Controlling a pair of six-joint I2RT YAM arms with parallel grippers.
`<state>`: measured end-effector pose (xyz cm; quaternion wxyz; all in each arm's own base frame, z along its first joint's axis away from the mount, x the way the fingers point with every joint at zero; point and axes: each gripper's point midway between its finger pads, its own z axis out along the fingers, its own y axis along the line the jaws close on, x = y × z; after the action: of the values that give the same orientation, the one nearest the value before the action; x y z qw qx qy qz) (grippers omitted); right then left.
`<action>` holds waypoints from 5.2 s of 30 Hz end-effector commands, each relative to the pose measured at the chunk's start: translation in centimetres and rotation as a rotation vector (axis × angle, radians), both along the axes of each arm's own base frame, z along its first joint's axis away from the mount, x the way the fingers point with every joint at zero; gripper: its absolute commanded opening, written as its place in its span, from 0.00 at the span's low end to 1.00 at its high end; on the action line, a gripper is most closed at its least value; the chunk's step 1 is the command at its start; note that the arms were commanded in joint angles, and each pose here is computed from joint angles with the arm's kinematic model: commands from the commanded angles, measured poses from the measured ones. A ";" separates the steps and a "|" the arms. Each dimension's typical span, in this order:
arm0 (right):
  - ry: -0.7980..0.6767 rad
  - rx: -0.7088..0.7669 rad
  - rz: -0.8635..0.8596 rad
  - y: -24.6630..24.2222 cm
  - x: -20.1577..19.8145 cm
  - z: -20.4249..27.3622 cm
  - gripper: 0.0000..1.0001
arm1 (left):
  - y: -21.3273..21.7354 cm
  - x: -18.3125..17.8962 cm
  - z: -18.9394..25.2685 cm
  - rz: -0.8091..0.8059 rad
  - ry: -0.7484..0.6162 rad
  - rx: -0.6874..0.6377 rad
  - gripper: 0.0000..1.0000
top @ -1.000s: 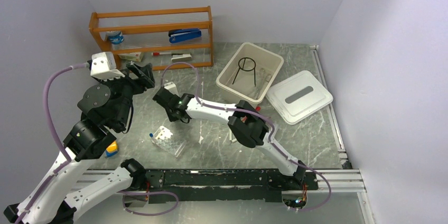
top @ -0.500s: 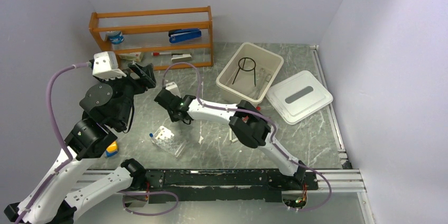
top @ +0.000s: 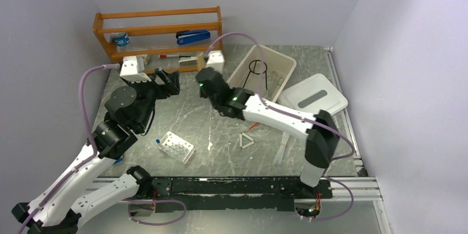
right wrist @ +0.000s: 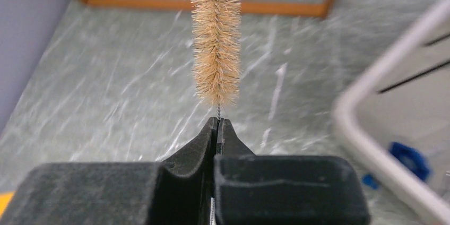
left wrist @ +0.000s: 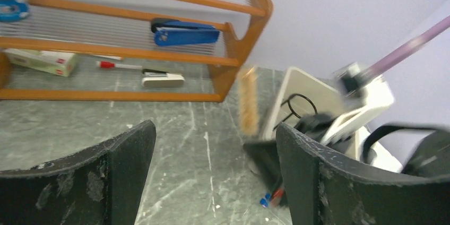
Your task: Organize the chemistry lab equipment
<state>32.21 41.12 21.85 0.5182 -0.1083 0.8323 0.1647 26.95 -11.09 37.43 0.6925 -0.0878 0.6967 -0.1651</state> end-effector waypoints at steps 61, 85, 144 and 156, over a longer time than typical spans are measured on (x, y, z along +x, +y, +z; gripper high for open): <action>0.255 0.009 -0.635 -30.1 8.5 -2.0 0.51 | -12.9 2.8 -10.6 -0.491 0.208 0.095 0.87; 0.474 0.428 -0.654 -30.1 -5.9 -10.2 0.50 | -22.8 -1.5 -23.1 -0.922 0.533 0.179 0.62; 0.521 0.503 -0.740 -29.7 -4.8 -14.6 0.00 | -27.2 -3.6 -24.6 -0.981 0.500 0.190 0.51; 0.372 0.584 -0.419 -26.7 -4.8 -7.7 0.00 | -29.0 -5.7 -22.1 -1.104 0.499 0.043 0.66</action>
<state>26.92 13.09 10.79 0.3490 0.3064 0.8504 0.2474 22.44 -38.96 14.27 0.3364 0.2630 0.8034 -0.4150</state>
